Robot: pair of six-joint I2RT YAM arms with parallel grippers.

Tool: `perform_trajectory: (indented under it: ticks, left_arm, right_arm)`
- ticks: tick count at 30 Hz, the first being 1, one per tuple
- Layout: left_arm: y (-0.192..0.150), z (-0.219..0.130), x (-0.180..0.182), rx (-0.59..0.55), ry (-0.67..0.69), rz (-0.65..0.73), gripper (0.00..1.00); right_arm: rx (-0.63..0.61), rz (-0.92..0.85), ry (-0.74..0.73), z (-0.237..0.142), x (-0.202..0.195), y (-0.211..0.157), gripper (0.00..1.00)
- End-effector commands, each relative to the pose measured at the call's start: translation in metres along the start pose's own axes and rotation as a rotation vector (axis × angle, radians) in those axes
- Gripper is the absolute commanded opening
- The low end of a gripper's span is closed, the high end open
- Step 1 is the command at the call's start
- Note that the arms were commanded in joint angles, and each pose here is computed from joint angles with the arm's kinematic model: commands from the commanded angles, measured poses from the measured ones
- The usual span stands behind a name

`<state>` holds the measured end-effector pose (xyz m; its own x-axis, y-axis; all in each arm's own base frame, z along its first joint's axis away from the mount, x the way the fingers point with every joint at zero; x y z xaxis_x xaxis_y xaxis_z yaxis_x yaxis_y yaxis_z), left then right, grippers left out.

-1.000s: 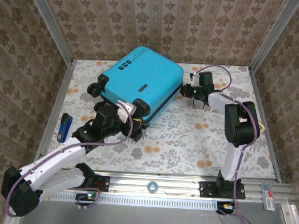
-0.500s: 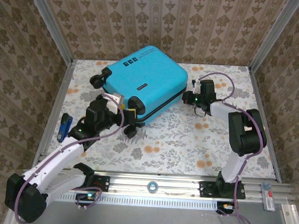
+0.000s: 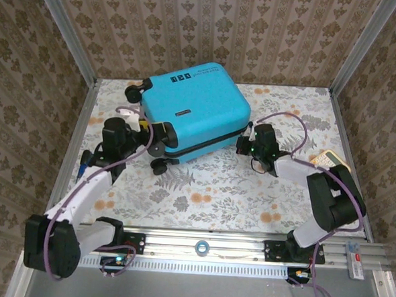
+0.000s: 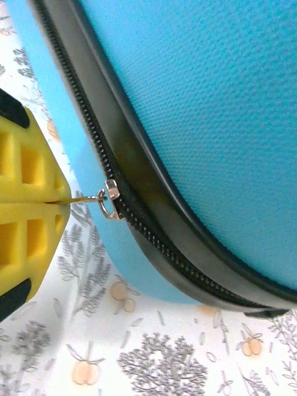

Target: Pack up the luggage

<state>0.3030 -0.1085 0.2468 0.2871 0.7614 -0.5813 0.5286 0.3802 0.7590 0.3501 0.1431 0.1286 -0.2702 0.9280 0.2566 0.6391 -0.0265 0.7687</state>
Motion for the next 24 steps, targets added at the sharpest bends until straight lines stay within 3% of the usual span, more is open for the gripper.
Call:
perform_trajectory:
  ticks: [1, 13, 20, 24]
  left_arm:
    - [0.016, 0.016, 0.019, -0.015, 0.011, -0.049, 0.63]
    - [0.072, 0.062, 0.057, 0.012, 0.03, -0.114, 0.56]
    - [0.083, 0.02, 0.067, 0.022, 0.278, -0.255, 0.59]
    - [0.069, -0.01, 0.052, 0.04, 0.295, -0.328, 0.63]
  right_arm:
    - [0.097, 0.013, -0.101, -0.013, 0.0, -0.039, 0.0]
    - [0.107, -0.074, -0.064, -0.02, 0.034, -0.058, 0.0]
    - [0.093, -0.102, -0.036, -0.009, 0.044, -0.046, 0.0]
    - [0.101, -0.123, -0.033, -0.007, 0.046, -0.042, 0.0]
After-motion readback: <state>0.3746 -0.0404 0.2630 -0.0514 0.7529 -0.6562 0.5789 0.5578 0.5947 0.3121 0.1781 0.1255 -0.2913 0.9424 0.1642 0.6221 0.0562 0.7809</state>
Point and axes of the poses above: each hand's point on the last joint's axis, 136 mm out from that joint toward the fingers, its own z axis out along the fingers, its own x axis along the line the jaws close on, y = z × x, the point moved 6 cm from there along -z, back along the fingers, and after that the axes turned 13 degrees about -z, right-handed, at the moved point
